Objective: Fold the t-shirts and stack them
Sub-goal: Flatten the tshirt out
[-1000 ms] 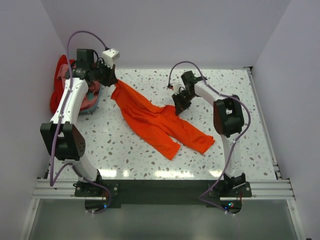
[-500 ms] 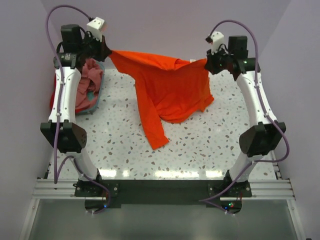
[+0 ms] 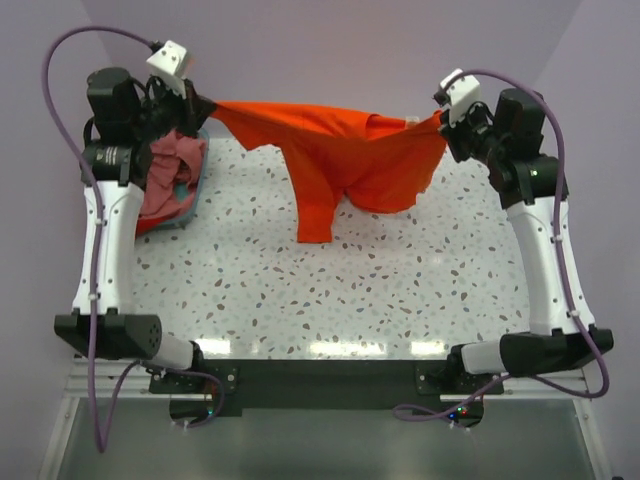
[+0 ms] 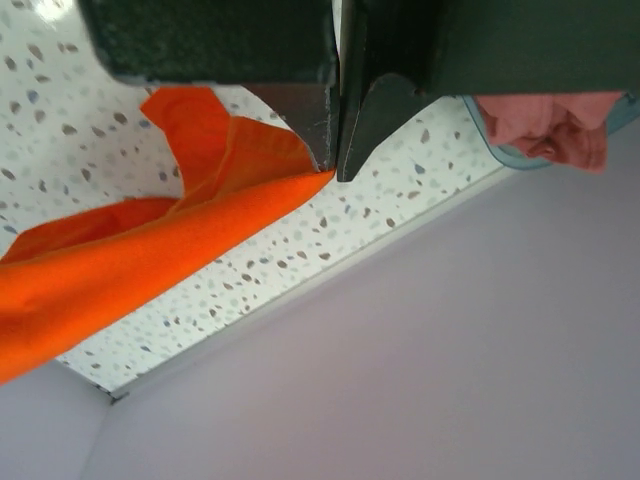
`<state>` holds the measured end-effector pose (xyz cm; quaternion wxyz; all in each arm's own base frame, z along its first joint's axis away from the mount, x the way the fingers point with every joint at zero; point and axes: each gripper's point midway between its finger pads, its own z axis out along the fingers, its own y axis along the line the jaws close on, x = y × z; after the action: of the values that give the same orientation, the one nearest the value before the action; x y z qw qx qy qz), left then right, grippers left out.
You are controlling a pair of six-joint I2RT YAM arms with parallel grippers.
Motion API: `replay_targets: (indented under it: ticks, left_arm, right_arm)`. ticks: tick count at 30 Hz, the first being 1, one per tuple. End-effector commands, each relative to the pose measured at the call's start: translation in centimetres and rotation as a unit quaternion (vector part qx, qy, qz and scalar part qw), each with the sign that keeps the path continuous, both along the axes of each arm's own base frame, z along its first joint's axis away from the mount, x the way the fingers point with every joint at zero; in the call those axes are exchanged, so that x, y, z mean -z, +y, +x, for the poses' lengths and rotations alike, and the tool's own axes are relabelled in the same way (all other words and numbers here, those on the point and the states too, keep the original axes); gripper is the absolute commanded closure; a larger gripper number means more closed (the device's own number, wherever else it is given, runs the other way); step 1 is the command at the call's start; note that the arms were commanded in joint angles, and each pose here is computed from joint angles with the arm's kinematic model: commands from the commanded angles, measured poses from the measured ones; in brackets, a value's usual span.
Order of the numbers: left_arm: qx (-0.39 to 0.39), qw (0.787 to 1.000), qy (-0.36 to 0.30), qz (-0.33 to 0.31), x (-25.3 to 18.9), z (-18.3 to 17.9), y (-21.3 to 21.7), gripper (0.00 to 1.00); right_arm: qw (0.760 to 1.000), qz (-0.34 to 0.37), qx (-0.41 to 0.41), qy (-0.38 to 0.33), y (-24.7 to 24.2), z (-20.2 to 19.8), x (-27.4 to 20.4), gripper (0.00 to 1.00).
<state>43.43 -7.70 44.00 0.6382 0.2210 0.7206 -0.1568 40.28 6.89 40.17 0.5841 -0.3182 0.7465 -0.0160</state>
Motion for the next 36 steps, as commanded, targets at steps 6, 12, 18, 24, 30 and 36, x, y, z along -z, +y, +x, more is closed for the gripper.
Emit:
replay_targets:
  ticks: [6, 12, 18, 24, 30, 36]
  left_arm:
    - [0.121, 0.989, -0.003, -0.081, -2.2, -9.8, -4.2, 1.00]
    - [0.165, 0.972, 0.017, -0.165, -5.5, -10.2, -5.8, 1.00]
    - [0.067, 0.970, 0.107, -0.208, 0.3, -6.3, -3.7, 1.00]
    - [-0.111, 0.942, 0.236, -0.210, 12.6, -5.2, 1.6, 1.00]
    - [-0.191, 0.911, 0.315, -0.186, 20.6, -4.7, 4.0, 1.00]
    - [-0.199, 0.887, 0.408, -0.080, 26.7, -7.8, 5.5, 0.81]
  right_arm:
    - [0.977, -0.047, 0.122, -0.171, -5.7, -1.4, -10.3, 1.00]
    - [0.975, -0.031, 0.107, -0.191, -4.2, 5.9, -11.6, 1.00]
    - [0.986, -0.047, 0.002, -0.159, 4.2, 14.9, -4.2, 1.00]
    - [0.987, -0.083, -0.099, -0.095, 18.6, 19.0, 8.3, 0.98]
    - [0.987, -0.130, -0.094, 0.022, 21.1, 14.5, 13.5, 0.20]
    - [0.963, -0.105, -0.077, 0.236, 11.6, 5.9, 19.4, 0.09]
